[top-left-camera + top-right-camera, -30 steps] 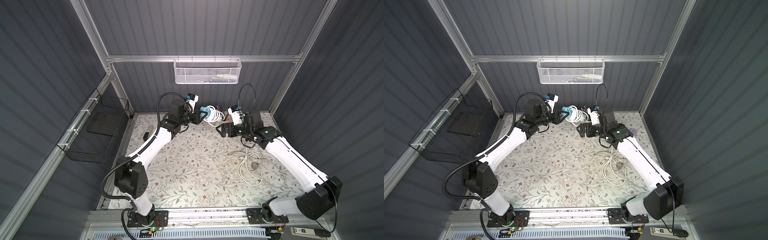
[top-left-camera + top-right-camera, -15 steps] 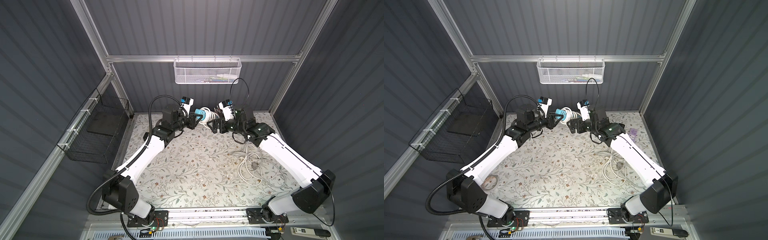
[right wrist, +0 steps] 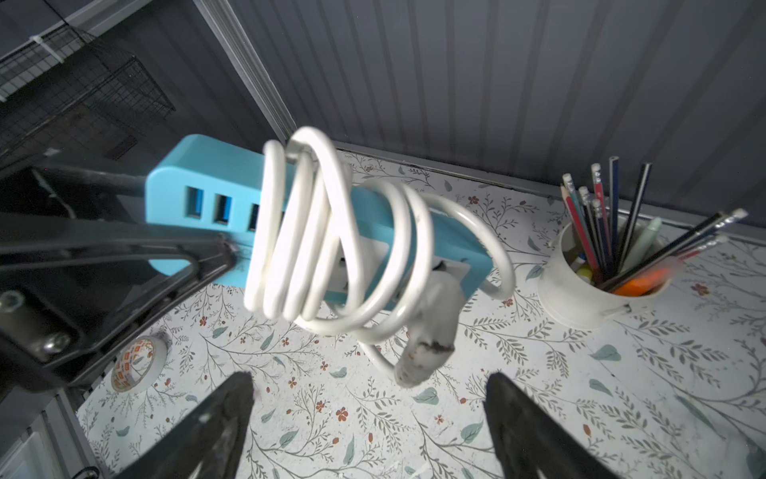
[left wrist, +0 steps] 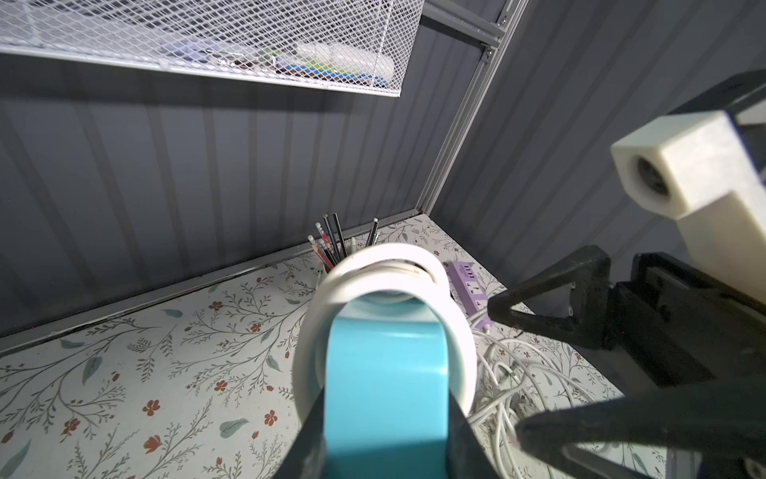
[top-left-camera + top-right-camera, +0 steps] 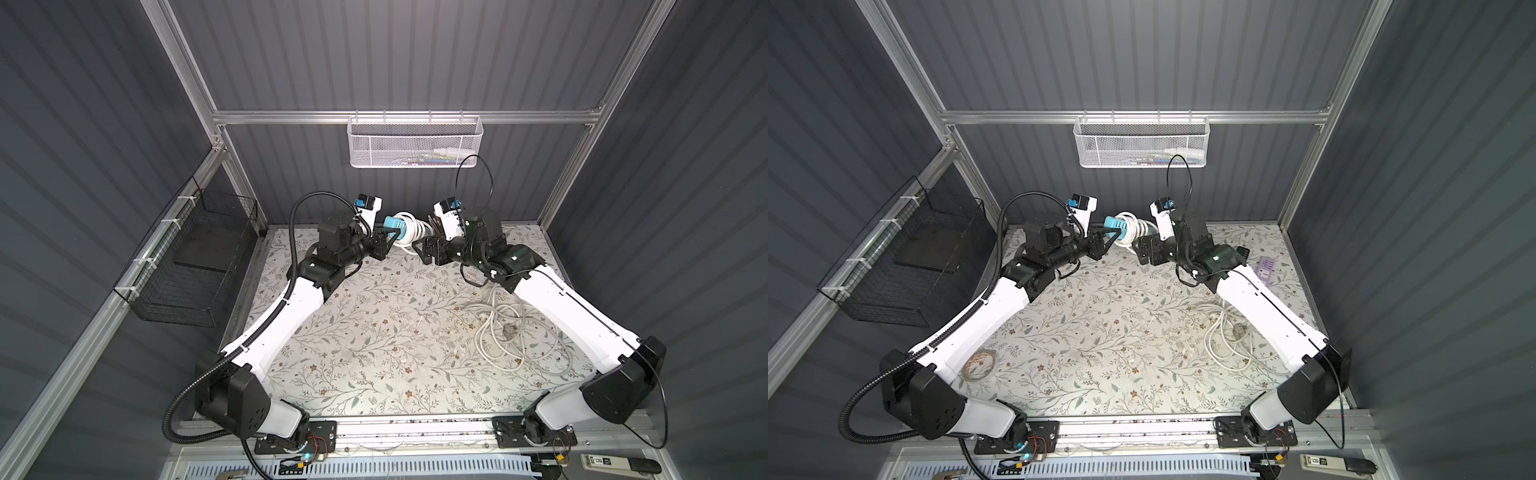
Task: Unwrap the cord wrapped around the power strip
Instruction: Unwrap the power cord from the power strip.
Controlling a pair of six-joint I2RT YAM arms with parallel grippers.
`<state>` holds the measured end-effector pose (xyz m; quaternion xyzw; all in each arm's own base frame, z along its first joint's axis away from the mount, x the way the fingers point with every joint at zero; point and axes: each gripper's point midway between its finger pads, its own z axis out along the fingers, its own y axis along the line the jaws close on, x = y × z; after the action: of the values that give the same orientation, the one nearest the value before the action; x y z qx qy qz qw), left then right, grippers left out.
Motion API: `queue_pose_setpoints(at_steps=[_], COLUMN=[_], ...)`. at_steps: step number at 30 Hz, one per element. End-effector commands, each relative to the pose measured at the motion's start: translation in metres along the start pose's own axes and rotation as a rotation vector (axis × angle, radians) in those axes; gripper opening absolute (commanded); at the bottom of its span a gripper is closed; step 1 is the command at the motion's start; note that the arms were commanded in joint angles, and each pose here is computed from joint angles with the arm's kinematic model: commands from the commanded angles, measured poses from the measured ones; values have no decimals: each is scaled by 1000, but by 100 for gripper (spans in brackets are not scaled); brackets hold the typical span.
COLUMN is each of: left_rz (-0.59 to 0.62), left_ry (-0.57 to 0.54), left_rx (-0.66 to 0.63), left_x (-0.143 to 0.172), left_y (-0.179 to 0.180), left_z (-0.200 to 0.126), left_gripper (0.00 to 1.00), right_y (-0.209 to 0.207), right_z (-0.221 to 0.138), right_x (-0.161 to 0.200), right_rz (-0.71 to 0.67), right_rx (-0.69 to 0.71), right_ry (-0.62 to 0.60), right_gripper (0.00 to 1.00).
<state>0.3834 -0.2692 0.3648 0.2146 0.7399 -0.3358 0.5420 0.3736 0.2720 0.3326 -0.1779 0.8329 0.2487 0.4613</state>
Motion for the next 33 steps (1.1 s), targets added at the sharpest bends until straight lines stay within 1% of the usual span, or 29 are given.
queue_pose_setpoints(at_steps=[1, 2, 6, 19, 21, 28, 32, 33], left_rz=[75, 74, 71, 41, 39, 23, 21, 22], left_ry=[-159, -160, -166, -179, -176, -184, -192, -196], left_rx=[19, 22, 28, 68, 91, 129, 138, 142], left_x=[-56, -57, -61, -66, -66, -69, -71, -72], left_y=[-18, -20, -22, -30, -34, -41, -42, -43], left_z=[-27, -28, -31, -34, -34, -35, -36, -37], left_gripper=[0, 0, 0, 0, 0, 0, 0, 0], right_y=[-2, -2, -1, -13, -16, -22, -20, -19], right_z=[2, 4, 10, 18, 18, 23, 25, 26], right_x=[-3, -2, -2, -1, -8, -10, -12, -11], right_rz=[-2, -1, 5, 18, 27, 52, 57, 60], right_rx=[15, 14, 7, 23, 19, 6, -6, -12], right_ry=[-13, -9, -2, 9, -23, -28, -29, -26], right_gripper=[74, 70, 60, 53, 51, 49, 43, 43])
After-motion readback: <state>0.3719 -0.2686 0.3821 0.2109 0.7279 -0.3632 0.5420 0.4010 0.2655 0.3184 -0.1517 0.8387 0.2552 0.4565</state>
